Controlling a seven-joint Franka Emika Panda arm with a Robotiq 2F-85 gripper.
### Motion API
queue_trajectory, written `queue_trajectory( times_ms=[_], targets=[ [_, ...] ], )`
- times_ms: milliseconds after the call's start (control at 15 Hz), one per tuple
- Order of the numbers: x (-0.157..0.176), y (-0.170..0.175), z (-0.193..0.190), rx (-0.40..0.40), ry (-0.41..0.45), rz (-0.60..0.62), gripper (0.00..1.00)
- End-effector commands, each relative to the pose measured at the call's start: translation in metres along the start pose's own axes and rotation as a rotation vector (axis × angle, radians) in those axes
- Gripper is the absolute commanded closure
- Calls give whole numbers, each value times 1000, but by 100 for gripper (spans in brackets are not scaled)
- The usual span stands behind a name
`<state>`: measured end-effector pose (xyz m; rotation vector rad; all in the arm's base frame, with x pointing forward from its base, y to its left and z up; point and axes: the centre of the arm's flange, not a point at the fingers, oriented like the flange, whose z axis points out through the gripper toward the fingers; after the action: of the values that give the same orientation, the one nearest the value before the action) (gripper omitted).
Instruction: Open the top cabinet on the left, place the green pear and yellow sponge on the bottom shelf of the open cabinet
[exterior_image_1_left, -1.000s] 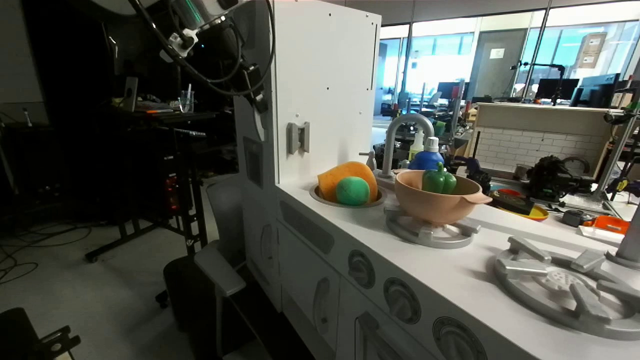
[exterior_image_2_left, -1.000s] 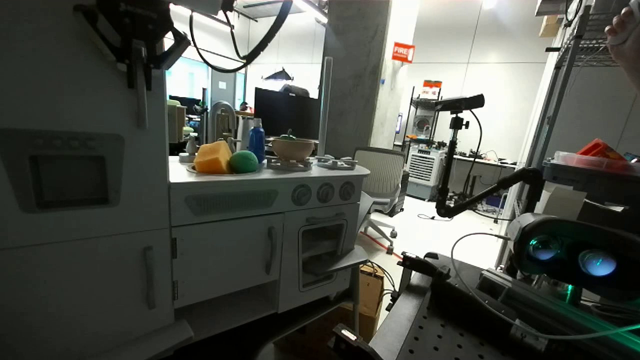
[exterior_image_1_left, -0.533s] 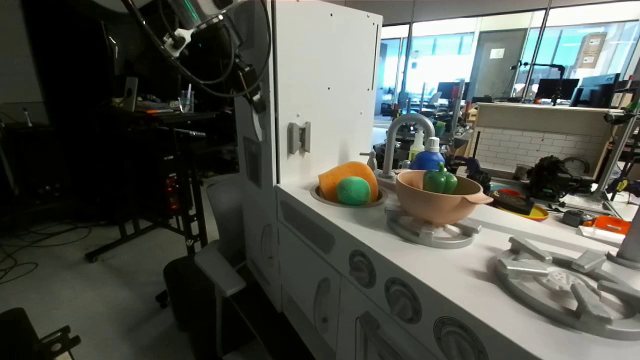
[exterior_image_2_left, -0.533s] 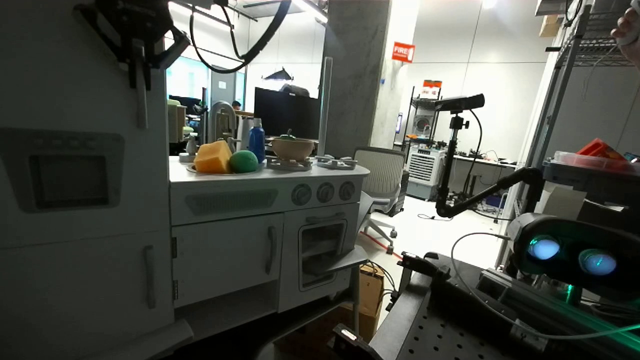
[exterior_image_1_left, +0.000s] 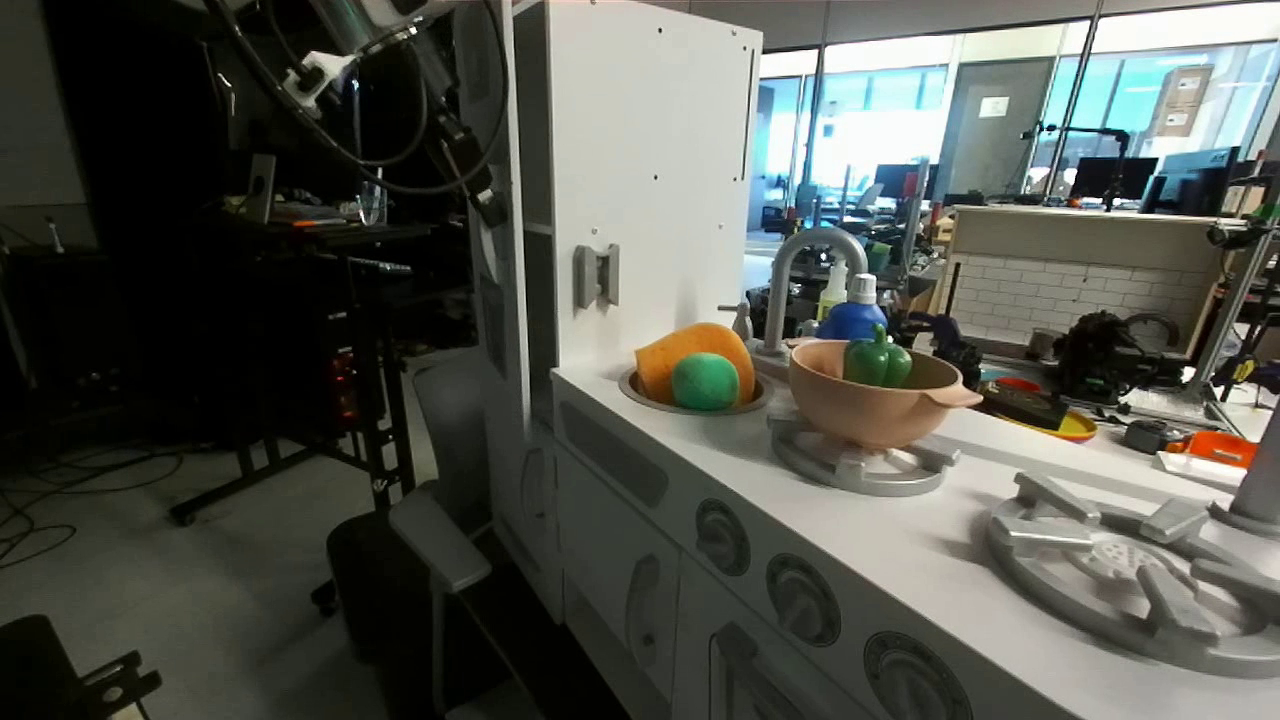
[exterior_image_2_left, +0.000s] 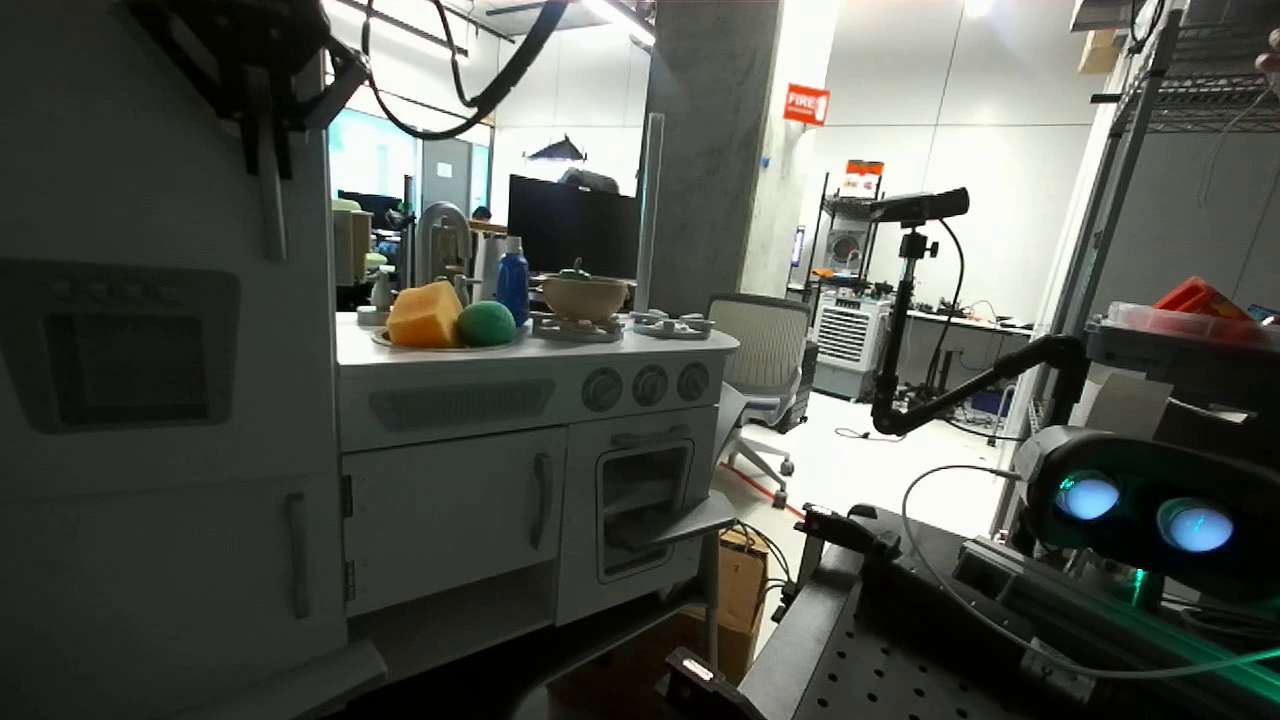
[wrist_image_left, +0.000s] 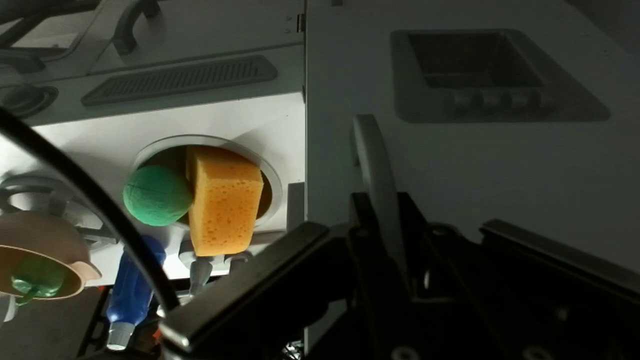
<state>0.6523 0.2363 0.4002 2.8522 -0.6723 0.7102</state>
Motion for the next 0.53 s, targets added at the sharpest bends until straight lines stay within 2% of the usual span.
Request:
queue_trajectory(
  times_ms=[0,467],
  targets=[
    [-38,-14,-1,-19,-32,43,96],
    [-79,-41,-21,-43,-35,139,96]
  ],
)
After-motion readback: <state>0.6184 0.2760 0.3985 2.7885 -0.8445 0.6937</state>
